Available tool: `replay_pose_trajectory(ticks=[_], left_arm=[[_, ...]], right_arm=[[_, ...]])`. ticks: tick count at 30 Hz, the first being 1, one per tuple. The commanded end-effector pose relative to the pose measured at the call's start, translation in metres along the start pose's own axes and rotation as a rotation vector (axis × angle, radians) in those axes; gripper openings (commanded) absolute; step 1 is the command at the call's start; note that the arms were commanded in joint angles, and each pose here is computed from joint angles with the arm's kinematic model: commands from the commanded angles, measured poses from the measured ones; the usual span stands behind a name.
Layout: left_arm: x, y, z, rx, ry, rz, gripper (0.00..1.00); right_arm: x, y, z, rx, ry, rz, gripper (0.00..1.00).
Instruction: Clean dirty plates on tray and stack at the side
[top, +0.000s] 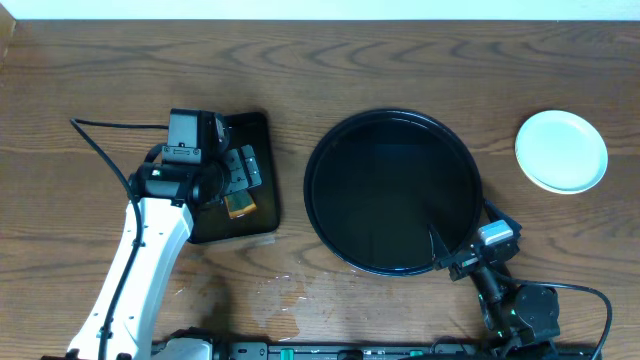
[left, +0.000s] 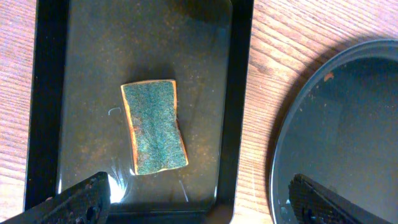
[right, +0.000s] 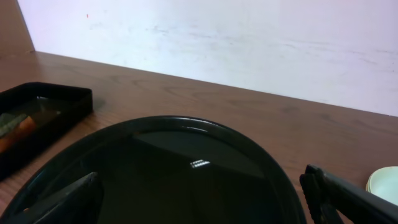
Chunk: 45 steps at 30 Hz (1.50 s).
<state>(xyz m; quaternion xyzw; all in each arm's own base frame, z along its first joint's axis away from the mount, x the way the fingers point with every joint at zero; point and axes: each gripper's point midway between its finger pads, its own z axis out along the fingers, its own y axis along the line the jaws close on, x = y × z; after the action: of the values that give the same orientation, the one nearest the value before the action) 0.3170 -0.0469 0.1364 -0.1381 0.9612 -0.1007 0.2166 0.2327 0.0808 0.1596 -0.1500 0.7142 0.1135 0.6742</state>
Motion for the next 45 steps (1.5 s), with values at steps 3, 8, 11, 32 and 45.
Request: replay_pose_trajectory(ticks=[3, 8, 11, 32, 45], left_arm=[[-0.004, -0.001, -0.002, 0.003, -0.005, 0.008, 0.92], [-0.004, -0.001, -0.002, 0.003, -0.005, 0.008, 0.92], [-0.004, -0.001, -0.002, 0.003, -0.005, 0.008, 0.92], [0.016, 0.018, -0.008, 0.062, -0.3, 0.026, 0.92], [0.01, 0.044, -0.086, 0.208, -1.005, 0.054, 0.92]], right_arm=[[0.0, -0.003, 0.0, 0.014, -0.002, -0.009, 0.99], [0.0, -0.003, 0.0, 0.014, -0.002, -0.009, 0.99], [0.0, -0.003, 0.0, 0.014, -0.002, -0.009, 0.99], [0.0, -0.003, 0.0, 0.014, -0.002, -0.009, 0.99], [0.0, -0.003, 0.0, 0.014, -0.002, -0.009, 0.99]])
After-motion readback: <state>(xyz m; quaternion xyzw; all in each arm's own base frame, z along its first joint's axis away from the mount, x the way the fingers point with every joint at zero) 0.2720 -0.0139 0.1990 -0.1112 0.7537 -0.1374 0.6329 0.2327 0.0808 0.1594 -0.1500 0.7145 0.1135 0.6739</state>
